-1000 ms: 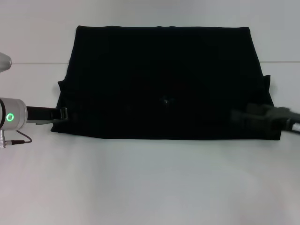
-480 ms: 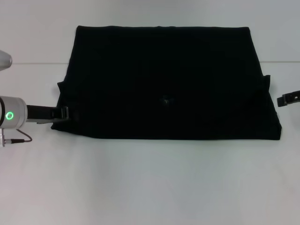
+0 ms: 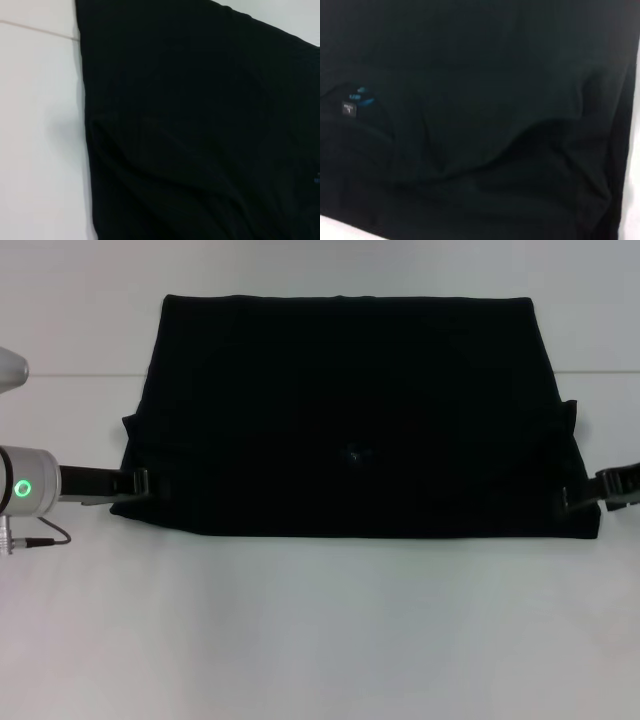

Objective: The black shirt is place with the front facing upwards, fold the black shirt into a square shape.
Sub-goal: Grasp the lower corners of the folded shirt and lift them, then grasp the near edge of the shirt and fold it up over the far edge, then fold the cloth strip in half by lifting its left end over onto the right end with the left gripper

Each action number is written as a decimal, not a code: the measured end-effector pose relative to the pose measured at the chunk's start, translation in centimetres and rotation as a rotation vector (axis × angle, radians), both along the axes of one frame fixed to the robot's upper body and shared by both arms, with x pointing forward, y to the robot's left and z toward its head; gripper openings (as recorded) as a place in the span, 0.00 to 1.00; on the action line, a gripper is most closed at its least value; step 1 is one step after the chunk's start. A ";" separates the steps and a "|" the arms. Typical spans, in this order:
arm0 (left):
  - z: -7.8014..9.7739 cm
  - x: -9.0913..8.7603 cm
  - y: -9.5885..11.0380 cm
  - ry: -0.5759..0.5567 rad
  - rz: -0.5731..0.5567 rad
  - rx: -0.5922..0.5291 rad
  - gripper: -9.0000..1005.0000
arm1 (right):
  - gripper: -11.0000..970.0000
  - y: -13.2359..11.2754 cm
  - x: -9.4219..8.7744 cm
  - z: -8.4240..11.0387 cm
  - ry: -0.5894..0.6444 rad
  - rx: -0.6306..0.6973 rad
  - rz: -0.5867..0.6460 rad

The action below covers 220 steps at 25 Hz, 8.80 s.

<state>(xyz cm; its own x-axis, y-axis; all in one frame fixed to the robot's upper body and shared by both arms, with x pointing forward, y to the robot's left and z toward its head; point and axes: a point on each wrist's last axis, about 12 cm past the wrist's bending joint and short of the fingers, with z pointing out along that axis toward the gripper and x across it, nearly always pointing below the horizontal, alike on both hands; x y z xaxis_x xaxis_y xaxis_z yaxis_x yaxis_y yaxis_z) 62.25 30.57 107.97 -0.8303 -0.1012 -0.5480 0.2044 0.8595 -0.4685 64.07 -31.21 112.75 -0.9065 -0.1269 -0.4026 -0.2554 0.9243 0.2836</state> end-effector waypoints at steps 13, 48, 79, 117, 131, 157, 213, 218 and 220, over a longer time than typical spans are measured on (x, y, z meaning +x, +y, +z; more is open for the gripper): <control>-0.1 -0.2 0.1 0.002 -0.002 -0.008 0.07 | 0.83 1.9 -0.2 -1.2 0.010 0.019 0.016; 2.4 -6.4 1.5 0.356 -0.427 -0.212 0.11 | 0.06 -1.8 -6.7 -0.2 0.321 0.058 0.357; 3.2 -1.5 4.8 -0.011 0.135 -0.352 0.14 | 0.06 -2.7 -1.8 -1.0 -0.238 0.478 -0.200; 0.1 3.5 -2.7 -0.343 0.434 -0.035 0.18 | 0.23 6.0 3.1 -4.6 -0.587 0.097 -0.260; -0.6 1.6 2.5 -0.278 0.496 -0.149 0.60 | 0.64 3.5 -0.9 -5.5 -0.647 0.340 -0.208; -1.1 -11.5 9.7 0.332 0.377 -0.582 0.86 | 0.80 8.0 -6.3 -7.0 -0.821 0.243 0.621; -2.5 -6.7 6.9 0.327 0.471 -0.485 0.38 | 0.80 8.9 -6.8 -7.7 -0.788 0.263 0.638; -2.5 -6.6 6.9 0.311 0.478 -0.481 0.28 | 0.80 8.9 -6.8 -7.7 -0.787 0.263 0.639; -2.5 -6.6 7.0 0.301 0.482 -0.483 0.19 | 0.80 8.9 -6.8 -7.7 -0.787 0.264 0.639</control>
